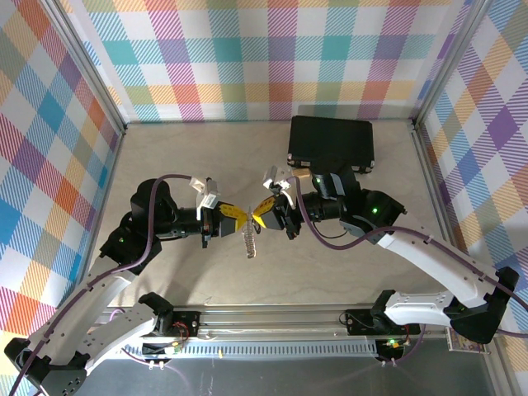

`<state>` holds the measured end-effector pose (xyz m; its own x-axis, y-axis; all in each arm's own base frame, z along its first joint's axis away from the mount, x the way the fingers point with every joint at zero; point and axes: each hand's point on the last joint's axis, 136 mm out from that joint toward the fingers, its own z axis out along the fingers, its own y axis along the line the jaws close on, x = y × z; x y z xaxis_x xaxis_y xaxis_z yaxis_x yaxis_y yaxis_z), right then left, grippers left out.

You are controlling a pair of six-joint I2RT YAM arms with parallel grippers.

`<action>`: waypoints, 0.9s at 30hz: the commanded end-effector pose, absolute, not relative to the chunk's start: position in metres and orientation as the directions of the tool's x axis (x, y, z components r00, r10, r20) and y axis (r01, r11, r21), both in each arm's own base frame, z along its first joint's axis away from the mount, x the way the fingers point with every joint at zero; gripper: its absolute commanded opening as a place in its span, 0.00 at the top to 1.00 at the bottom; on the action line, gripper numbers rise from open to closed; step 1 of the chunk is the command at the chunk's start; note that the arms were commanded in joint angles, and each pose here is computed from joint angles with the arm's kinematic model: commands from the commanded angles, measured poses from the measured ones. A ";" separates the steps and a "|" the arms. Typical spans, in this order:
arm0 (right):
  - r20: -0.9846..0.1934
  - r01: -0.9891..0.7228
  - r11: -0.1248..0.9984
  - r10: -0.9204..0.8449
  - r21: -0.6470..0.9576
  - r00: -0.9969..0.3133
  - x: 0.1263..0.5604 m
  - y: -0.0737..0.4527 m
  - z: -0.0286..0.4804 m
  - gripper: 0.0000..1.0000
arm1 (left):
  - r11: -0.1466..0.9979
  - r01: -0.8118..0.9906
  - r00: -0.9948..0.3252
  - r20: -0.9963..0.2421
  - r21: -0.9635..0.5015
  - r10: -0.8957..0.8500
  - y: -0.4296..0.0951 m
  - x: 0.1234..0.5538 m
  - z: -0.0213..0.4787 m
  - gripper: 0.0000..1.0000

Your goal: Put the keys on the keyring

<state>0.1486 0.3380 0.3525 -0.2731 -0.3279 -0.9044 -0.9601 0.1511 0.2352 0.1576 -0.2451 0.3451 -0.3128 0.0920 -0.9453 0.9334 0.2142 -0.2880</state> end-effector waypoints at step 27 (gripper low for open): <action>-0.930 -0.978 -0.026 -0.317 0.207 -0.188 0.126 0.349 0.361 1.00 | 0.157 0.947 -0.304 -0.942 -0.282 0.144 -0.250 0.149 0.351 1.00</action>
<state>0.1434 0.3404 0.3447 -0.2519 -0.3579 -0.8992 -0.9677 0.0962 0.2328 0.1542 -0.2466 0.3404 -0.3442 0.1345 -0.9292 0.9283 0.1971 -0.3154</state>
